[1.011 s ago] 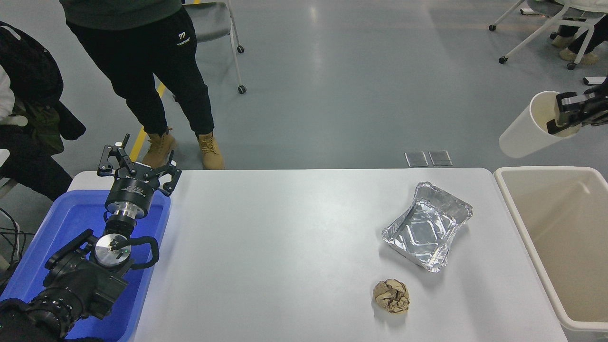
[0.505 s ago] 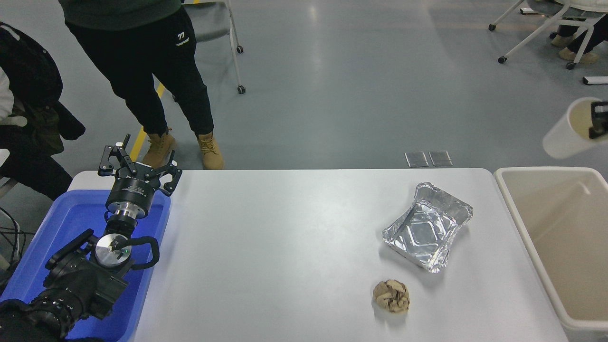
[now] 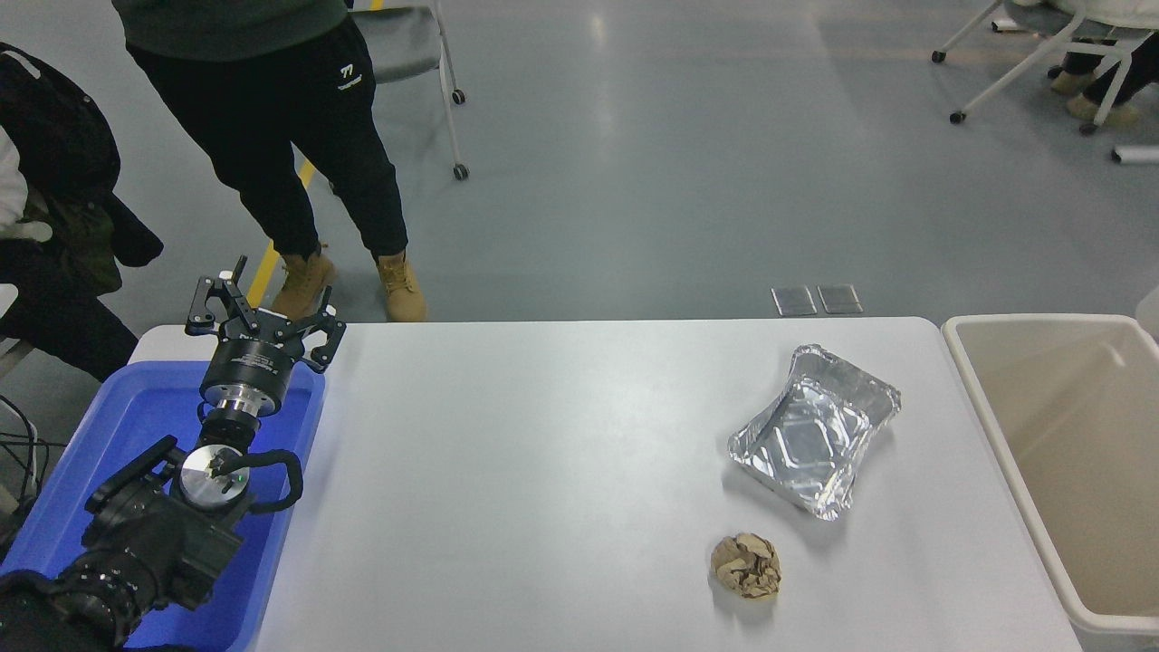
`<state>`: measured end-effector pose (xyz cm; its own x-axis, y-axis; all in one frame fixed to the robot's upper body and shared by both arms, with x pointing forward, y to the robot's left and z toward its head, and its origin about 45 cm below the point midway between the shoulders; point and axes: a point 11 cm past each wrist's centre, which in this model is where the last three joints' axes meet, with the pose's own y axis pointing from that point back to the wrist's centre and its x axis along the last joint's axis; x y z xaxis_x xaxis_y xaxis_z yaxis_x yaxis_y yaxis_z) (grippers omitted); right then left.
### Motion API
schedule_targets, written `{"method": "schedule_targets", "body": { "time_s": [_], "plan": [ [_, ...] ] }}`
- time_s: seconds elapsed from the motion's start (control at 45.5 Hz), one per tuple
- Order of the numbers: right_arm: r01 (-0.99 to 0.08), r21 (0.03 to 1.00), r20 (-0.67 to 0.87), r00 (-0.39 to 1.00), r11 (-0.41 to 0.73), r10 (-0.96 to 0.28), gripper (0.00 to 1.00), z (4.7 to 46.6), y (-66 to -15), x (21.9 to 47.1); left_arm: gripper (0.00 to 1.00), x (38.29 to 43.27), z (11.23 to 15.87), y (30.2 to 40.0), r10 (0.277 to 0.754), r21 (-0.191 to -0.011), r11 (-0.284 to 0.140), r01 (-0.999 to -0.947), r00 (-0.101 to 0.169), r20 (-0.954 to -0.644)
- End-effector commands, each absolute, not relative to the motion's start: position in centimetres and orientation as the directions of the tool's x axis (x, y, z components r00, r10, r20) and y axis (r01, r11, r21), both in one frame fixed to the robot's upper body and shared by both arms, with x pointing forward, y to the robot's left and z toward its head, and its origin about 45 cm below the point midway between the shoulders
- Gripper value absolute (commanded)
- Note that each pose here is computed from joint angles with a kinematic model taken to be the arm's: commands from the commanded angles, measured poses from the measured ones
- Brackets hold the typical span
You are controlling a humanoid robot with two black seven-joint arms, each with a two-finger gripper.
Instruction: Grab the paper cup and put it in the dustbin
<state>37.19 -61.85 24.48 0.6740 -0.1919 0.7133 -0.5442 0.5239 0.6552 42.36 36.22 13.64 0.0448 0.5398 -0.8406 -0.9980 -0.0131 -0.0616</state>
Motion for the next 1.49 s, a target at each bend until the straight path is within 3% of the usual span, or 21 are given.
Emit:
{"method": "schedule_targets", "body": {
  "time_s": [0.0,0.418,0.857,0.879,0.923,1.011,1.055,1.099,1.473],
  "plan": [
    [-0.534,0.567,0.771,0.613,0.627,-0.175,0.00,19.8,-63.2,34.1,0.99,42.36,13.64,36.21,0.540,-0.062,-0.013,-0.9980,0.045,-0.841],
    [-0.551,0.600,0.782,0.559,0.580,-0.277,0.00,9.3,-58.2,30.7,0.99,42.34,13.61,36.25,0.540,-0.061,-0.014,-0.9981,0.044,-0.840],
    [-0.546,0.610,0.778,0.551,0.574,-0.303,0.00,8.3,-57.6,30.1,0.99,42.36,13.64,36.21,0.540,-0.062,-0.013,-0.9980,0.045,-0.841],
    [-0.546,0.609,0.778,0.550,0.575,-0.302,0.04,8.3,-57.7,30.1,0.99,42.36,13.64,36.21,0.540,-0.062,-0.013,-0.9980,0.045,-0.841],
    [-0.546,0.610,0.778,0.550,0.574,-0.304,0.25,8.3,-57.7,30.1,0.99,42.36,13.64,36.21,0.540,-0.062,-0.013,-0.9980,0.045,-0.841],
    [-0.545,0.609,0.779,0.549,0.577,-0.303,0.82,8.4,-57.8,30.1,0.99,42.41,13.71,36.20,0.540,-0.063,-0.013,-0.9979,0.046,-0.840],
    [-0.546,0.607,0.780,0.548,0.578,-0.303,0.95,8.5,-57.9,30.1,0.99,42.36,13.64,36.21,0.540,-0.062,-0.013,-0.9980,0.045,-0.841],
    [-0.546,0.609,0.779,0.548,0.576,-0.304,0.98,8.5,-57.8,30.2,0.99,42.34,13.61,36.25,0.540,-0.061,-0.014,-0.9981,0.044,-0.840],
    [-0.570,0.598,0.793,0.523,0.564,-0.313,1.00,10.3,-57.8,32.1,0.99,42.36,13.64,36.21,0.540,-0.062,-0.013,-0.9980,0.045,-0.841]
  ]
}}
